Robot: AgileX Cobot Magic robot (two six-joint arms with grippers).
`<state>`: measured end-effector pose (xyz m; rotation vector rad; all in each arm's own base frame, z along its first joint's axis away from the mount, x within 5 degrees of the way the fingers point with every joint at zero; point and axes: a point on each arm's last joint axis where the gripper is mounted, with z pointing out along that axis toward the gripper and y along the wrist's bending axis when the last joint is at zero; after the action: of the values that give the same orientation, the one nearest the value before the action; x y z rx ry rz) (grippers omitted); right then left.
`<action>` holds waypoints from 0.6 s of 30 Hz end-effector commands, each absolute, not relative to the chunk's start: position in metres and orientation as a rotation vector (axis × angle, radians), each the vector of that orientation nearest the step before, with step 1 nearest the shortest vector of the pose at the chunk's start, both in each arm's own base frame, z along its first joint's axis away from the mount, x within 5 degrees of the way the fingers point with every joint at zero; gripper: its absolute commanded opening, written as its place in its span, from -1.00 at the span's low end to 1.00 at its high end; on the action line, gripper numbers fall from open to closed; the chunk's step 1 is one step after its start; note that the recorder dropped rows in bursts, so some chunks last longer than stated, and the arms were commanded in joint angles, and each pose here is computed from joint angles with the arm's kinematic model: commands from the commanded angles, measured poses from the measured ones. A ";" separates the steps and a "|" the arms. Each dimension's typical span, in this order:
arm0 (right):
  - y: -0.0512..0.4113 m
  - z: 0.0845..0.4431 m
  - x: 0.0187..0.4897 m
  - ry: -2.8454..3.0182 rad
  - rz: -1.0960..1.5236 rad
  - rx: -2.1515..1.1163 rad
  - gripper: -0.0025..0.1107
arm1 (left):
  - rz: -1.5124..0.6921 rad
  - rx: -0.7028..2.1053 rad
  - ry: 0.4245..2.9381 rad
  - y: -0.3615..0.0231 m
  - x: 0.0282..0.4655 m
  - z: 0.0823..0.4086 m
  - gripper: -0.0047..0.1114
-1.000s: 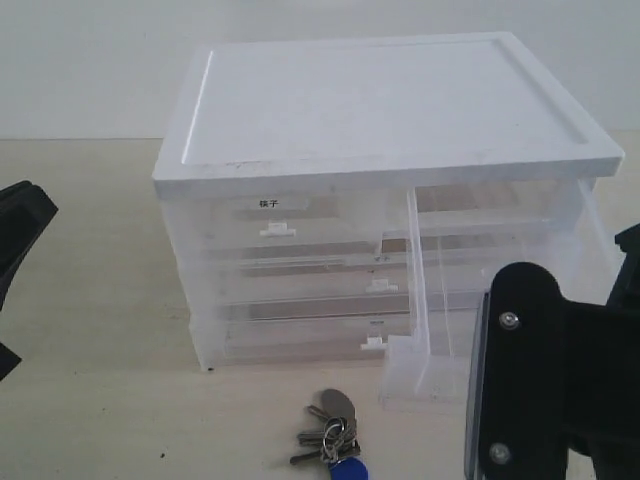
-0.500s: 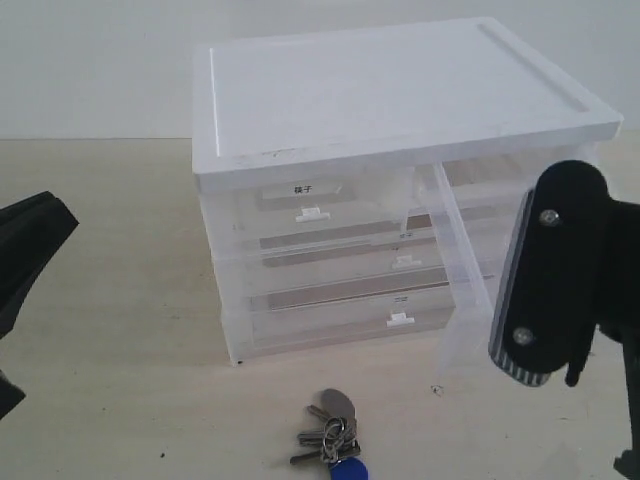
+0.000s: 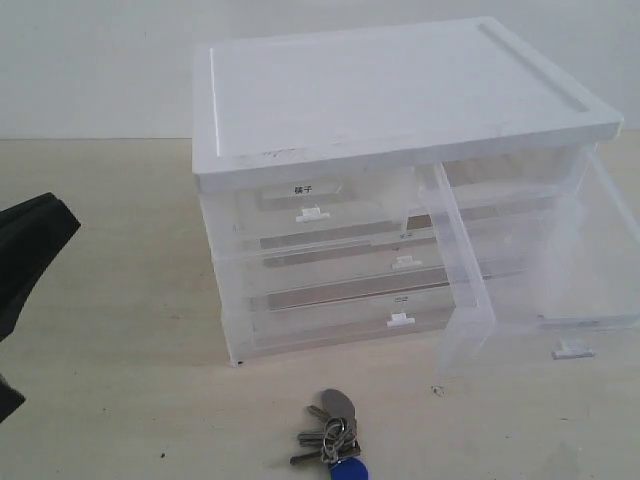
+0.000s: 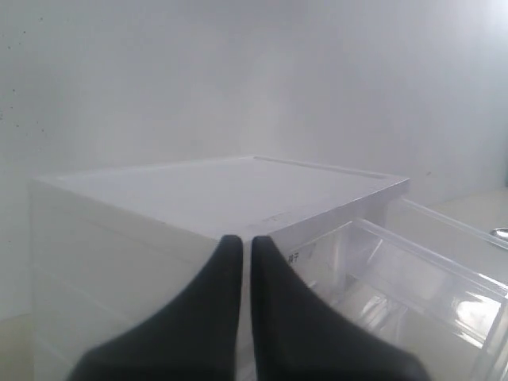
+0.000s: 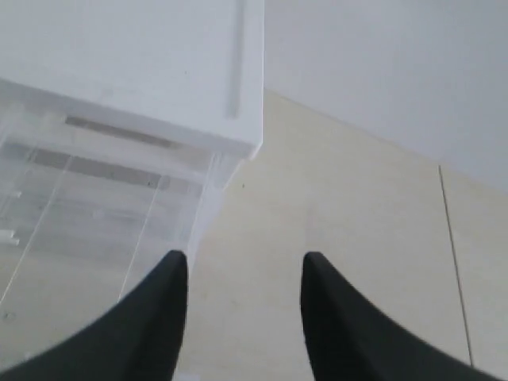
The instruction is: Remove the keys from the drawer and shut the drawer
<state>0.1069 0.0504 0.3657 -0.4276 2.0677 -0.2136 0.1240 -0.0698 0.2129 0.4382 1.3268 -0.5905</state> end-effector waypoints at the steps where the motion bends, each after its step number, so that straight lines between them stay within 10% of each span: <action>1: 0.048 0.360 0.116 2.146 -0.260 -0.348 -0.22 | -0.606 0.437 1.323 -0.070 0.122 0.212 -0.84; 18: 0.057 0.290 0.233 2.492 -0.056 -0.281 -0.24 | -0.624 0.486 1.321 -0.073 0.119 0.211 -0.84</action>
<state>0.2188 0.0560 0.2963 -0.2581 2.4656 -0.0522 0.1215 -0.0731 0.2120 0.4862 1.3233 -0.6121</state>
